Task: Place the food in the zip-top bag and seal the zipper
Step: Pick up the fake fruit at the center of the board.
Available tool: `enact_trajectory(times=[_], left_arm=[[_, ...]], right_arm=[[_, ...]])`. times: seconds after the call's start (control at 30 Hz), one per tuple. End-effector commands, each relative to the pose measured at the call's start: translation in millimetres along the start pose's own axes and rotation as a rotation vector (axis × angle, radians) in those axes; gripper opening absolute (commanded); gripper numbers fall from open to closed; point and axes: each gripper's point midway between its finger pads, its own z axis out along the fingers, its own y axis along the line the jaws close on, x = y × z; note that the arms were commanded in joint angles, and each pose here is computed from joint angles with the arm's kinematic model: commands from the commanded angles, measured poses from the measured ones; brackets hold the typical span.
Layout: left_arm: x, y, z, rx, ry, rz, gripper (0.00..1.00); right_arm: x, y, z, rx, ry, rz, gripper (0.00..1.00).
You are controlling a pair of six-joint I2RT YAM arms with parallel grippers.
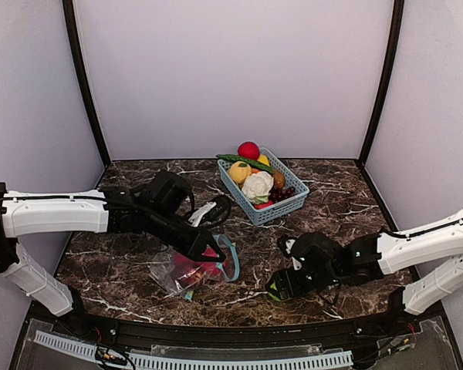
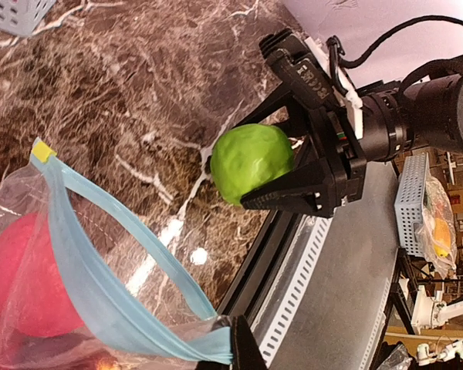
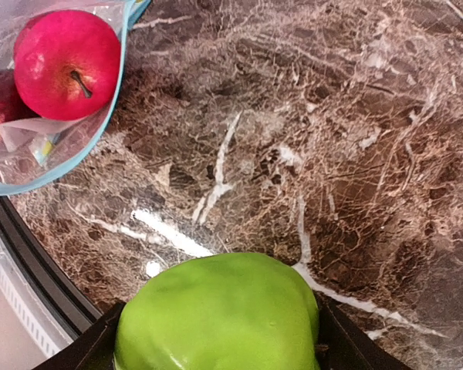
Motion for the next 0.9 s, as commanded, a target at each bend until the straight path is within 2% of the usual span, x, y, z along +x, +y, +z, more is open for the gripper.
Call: enact_trajectory(times=[0.0, 0.23, 0.37, 0.5, 0.73, 0.87], left_arm=[[-28, -27, -4, 0.074, -0.014, 0.084, 0.01], [-77, -75, 8, 0.176, -0.029, 0.203, 0.01], [-83, -91, 18, 0.257, -0.035, 0.250, 0.01], [-70, -75, 30, 0.272, -0.039, 0.233, 0.01], [-22, 1, 53, 0.214, -0.032, 0.066, 0.01], [-10, 11, 56, 0.206, -0.024, 0.039, 0.01]], right_arm=[[-24, -15, -21, 0.024, -0.101, 0.029, 0.59], [-67, -55, -78, 0.081, -0.269, 0.096, 0.57], [-80, -70, -113, 0.136, -0.359, 0.127, 0.57], [-87, -65, -131, 0.099, -0.413, 0.121, 0.58], [-91, -28, -131, -0.112, -0.432, 0.044, 0.58], [-94, 0, -127, -0.228, -0.432, -0.019, 0.56]])
